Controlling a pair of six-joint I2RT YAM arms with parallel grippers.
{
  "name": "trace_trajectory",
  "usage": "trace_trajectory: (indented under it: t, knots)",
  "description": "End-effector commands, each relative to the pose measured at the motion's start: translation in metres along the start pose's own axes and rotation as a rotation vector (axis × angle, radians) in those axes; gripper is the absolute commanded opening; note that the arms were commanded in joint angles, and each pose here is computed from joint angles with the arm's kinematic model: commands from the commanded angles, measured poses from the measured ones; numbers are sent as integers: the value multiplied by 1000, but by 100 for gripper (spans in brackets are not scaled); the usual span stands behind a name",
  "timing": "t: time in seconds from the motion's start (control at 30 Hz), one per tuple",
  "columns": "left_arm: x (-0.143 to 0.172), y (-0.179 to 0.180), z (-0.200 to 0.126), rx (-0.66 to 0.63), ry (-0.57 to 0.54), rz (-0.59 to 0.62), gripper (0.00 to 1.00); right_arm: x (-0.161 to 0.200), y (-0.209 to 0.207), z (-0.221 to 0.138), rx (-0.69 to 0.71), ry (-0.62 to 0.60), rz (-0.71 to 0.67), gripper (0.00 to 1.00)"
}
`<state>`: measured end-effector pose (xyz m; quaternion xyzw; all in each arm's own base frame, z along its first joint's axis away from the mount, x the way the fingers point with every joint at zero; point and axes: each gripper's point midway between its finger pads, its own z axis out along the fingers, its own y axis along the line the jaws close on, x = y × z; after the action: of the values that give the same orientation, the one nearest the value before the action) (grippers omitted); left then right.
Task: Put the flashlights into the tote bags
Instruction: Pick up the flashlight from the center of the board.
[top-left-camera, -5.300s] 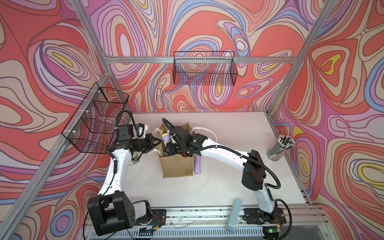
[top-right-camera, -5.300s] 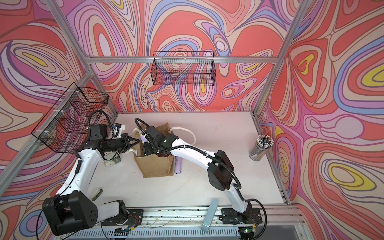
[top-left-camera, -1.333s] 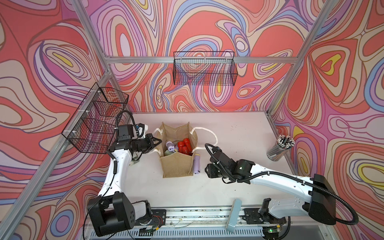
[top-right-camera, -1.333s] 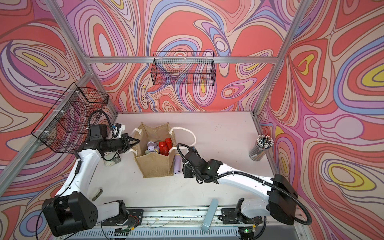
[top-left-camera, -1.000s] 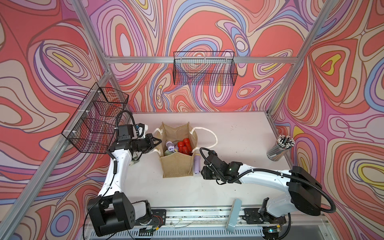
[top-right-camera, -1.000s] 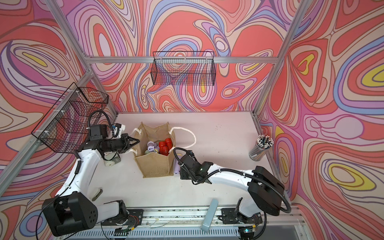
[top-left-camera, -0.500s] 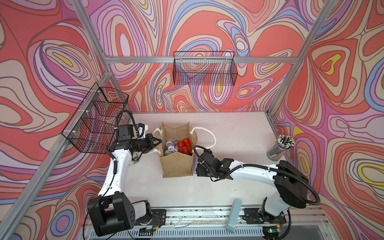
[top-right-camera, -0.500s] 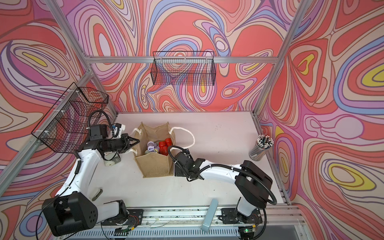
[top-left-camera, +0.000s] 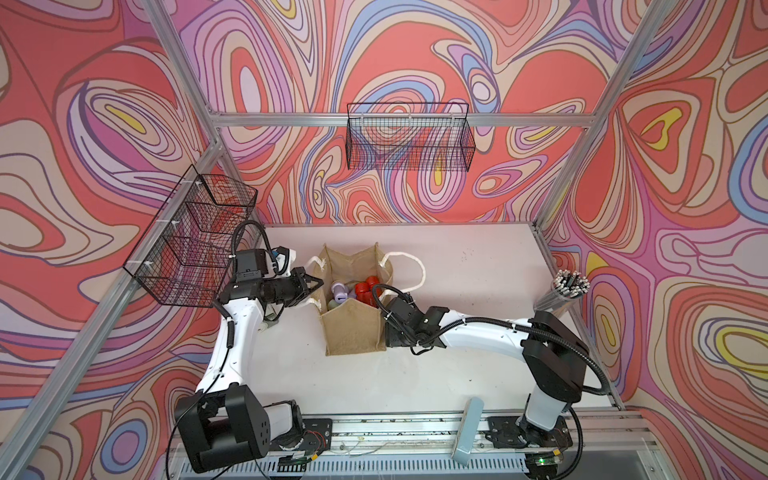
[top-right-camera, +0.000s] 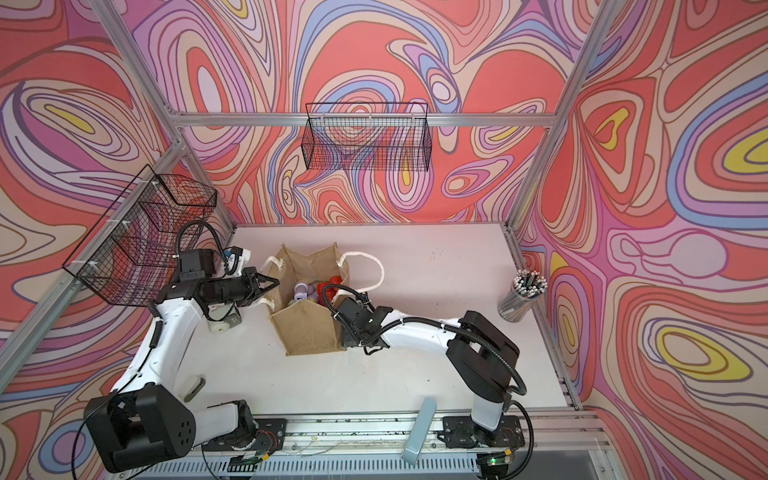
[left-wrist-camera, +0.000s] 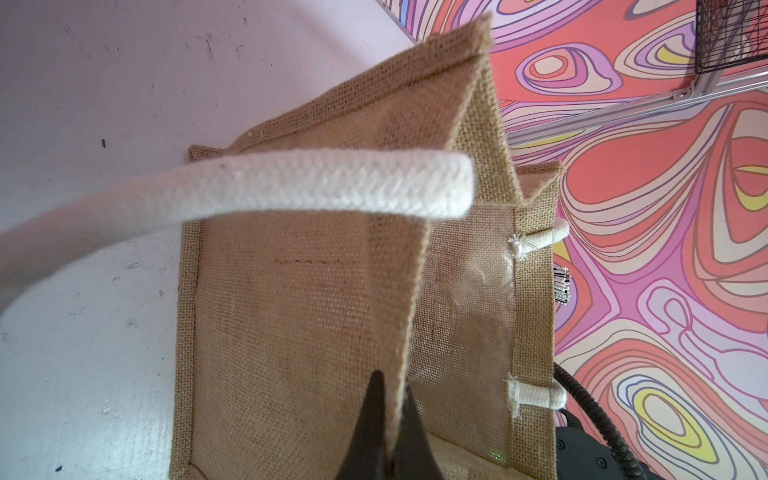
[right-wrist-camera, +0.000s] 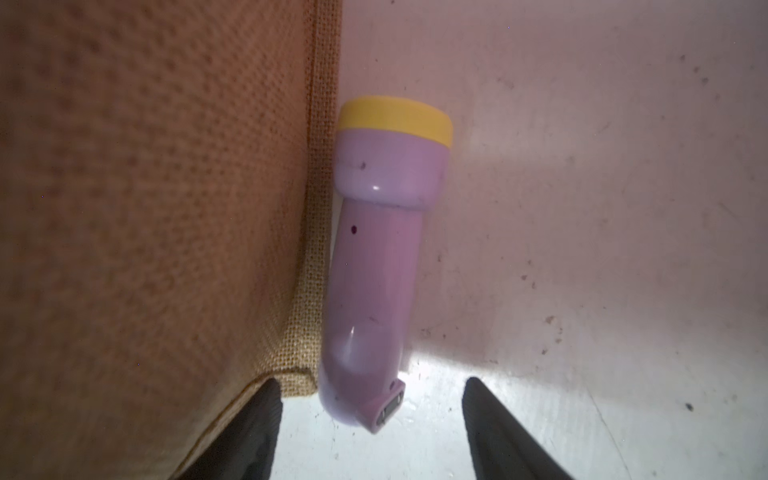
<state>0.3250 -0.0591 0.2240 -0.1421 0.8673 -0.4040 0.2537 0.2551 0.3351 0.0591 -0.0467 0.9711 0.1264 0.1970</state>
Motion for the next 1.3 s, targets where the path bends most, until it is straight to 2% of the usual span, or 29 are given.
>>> trace_trajectory:
  t: [0.0,0.47,0.87,1.03,1.13,1.27]
  knots:
    - [1,-9,-3,31,-4,32,0,7,-12,12,73,37,-25,70]
    - [1,-9,-3,33,-3,30,0,18,-20,32,129,88,-55,64]
    - [2,-8,-2,34,0,23,0,24,-24,44,164,118,-88,54]
    - [1,-8,-2,35,-1,22,0,28,-27,47,168,129,-78,52]
    - [1,-9,-2,39,-1,22,0,32,-30,47,181,145,-72,48]
    - [1,-9,-2,42,-1,23,0,37,-37,47,209,164,-71,38]
